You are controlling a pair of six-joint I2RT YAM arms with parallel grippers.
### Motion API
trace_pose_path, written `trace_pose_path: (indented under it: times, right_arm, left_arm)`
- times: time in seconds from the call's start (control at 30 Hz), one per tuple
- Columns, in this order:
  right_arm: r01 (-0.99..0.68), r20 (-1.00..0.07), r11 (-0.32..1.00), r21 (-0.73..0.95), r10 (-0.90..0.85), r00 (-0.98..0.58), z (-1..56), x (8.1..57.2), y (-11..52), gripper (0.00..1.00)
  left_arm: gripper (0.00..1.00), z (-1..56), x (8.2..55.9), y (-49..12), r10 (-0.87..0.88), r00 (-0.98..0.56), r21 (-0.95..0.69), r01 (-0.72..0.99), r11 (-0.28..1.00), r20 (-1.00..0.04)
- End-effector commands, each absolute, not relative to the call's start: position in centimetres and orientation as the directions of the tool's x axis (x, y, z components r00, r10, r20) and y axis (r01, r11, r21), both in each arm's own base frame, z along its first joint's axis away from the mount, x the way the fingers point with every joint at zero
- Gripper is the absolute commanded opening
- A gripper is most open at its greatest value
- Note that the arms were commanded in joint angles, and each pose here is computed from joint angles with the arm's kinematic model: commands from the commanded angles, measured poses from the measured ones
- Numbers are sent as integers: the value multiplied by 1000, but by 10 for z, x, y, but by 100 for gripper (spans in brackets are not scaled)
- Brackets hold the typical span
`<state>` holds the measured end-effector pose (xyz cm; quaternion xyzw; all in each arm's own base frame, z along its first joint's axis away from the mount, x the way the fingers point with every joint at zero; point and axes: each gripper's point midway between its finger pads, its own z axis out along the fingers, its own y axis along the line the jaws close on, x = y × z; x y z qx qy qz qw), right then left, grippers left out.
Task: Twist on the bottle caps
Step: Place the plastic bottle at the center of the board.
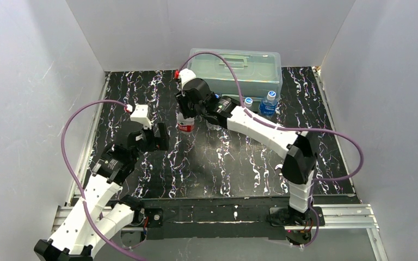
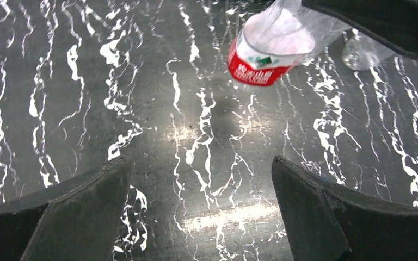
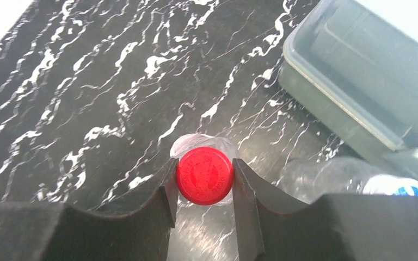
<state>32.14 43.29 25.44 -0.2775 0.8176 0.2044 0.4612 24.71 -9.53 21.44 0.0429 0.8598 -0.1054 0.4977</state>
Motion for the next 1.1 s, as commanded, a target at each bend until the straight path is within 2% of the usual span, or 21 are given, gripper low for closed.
trace_pose_path:
  times: [0.0,0.27,0.47,0.73,0.93,1.07]
  right_arm:
    - [-643,-944,765,31,-190,-271,287,362,453,11]
    - [-645,-949,764,-2,-205,-241,253,390,463,11]
    - [-642,-952,766,-20,-211,-222,241,397,459,17]
    - [-635,-943,772,-25,-229,-241,222,400,448,21]
    - [-637,-934,771,-19,-241,-263,210,399,441,28]
    - [-631,-941,775,-18,-227,-252,212,400,441,40]
  left_arm:
    - [98,192,246,-69,-137,-572,-149,-25,988,-809]
    - [98,181,268,-77,-293,-626,-295,-104,950,-723]
    - [98,170,280,-77,-362,-644,-357,-146,923,-674]
    - [98,147,315,-92,-522,-672,-515,-237,824,-526]
    - [98,137,340,-103,-547,-687,-553,-249,795,-478]
    - [98,130,353,-106,-553,-696,-550,-267,791,-457]
